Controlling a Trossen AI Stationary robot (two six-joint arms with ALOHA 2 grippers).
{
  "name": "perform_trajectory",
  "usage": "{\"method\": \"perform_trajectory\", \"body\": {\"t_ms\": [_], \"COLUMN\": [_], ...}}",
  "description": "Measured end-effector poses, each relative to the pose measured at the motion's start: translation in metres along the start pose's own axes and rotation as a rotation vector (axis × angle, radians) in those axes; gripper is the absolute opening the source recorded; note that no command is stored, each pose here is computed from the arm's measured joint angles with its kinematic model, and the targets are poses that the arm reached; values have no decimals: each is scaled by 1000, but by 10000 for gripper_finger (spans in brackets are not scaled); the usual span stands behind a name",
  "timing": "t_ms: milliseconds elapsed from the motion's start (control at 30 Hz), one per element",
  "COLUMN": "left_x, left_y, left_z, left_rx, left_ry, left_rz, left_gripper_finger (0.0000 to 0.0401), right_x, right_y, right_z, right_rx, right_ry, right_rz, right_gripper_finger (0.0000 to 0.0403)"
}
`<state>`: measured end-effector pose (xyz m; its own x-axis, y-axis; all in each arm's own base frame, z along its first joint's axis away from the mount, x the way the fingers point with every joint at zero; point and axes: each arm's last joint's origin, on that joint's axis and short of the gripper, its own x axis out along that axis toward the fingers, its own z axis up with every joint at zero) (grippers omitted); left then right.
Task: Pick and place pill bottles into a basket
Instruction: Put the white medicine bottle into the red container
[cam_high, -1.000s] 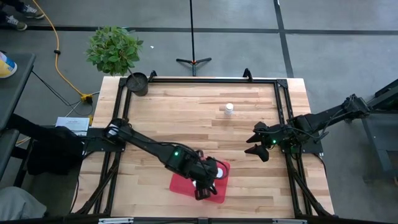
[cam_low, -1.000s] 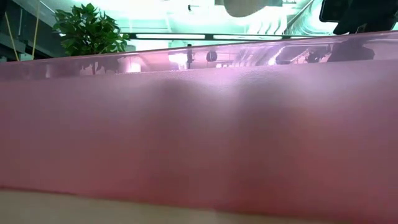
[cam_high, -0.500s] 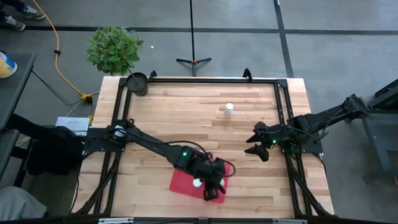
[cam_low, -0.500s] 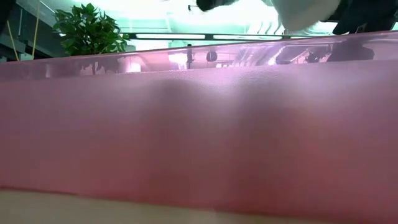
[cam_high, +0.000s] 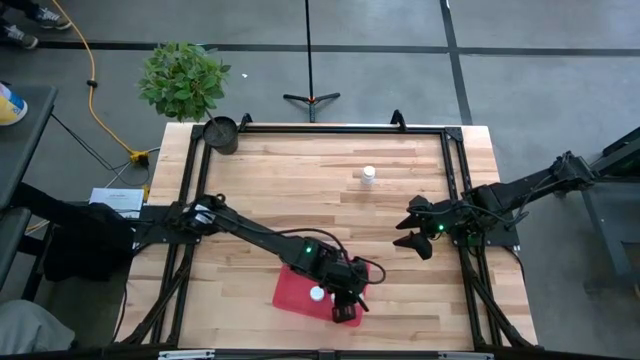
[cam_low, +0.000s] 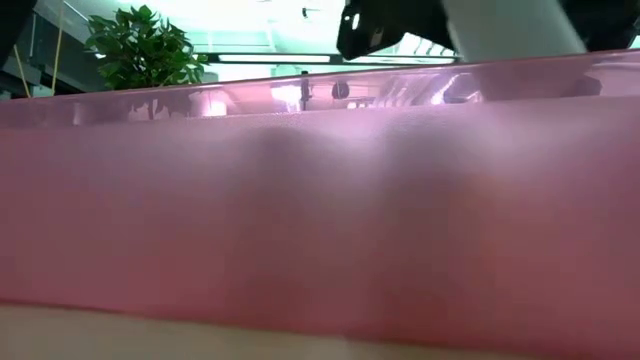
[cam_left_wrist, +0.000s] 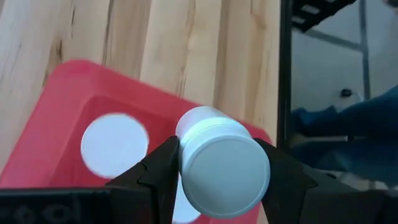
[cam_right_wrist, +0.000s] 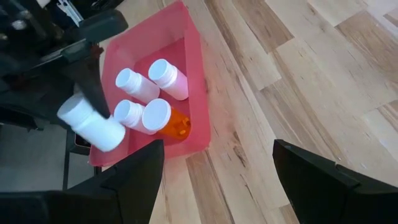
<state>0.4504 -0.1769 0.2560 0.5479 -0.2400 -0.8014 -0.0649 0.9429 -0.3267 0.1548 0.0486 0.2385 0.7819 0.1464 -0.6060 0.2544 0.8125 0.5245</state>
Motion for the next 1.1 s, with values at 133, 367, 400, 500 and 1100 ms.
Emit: {"method": "perform_trajectory", "body": {"t_ms": [133, 367, 400, 500, 1100], "left_x": [7, 12, 12, 13, 42], "left_y": [1, 1, 1, 0, 2], "left_z": [-2, -4, -4, -4, -18], "left_rx": [10, 17, 17, 19, 43], "left_ry": [16, 47, 48, 52, 162], "left_rz": [1, -27, -31, -45, -94], "left_gripper_finger": [207, 207, 207, 207, 207], "right_x": [0, 0, 0, 0, 0], "right_y": [0, 0, 0, 0, 0], "right_z": [0, 0, 0, 0, 0], "right_rx": [0, 0, 0, 0, 1], "right_ry": [0, -3, -3, -3, -5], "right_rz": [0, -3, -3, -3, -5], "right_gripper_finger": [291, 291, 291, 291, 291]}}
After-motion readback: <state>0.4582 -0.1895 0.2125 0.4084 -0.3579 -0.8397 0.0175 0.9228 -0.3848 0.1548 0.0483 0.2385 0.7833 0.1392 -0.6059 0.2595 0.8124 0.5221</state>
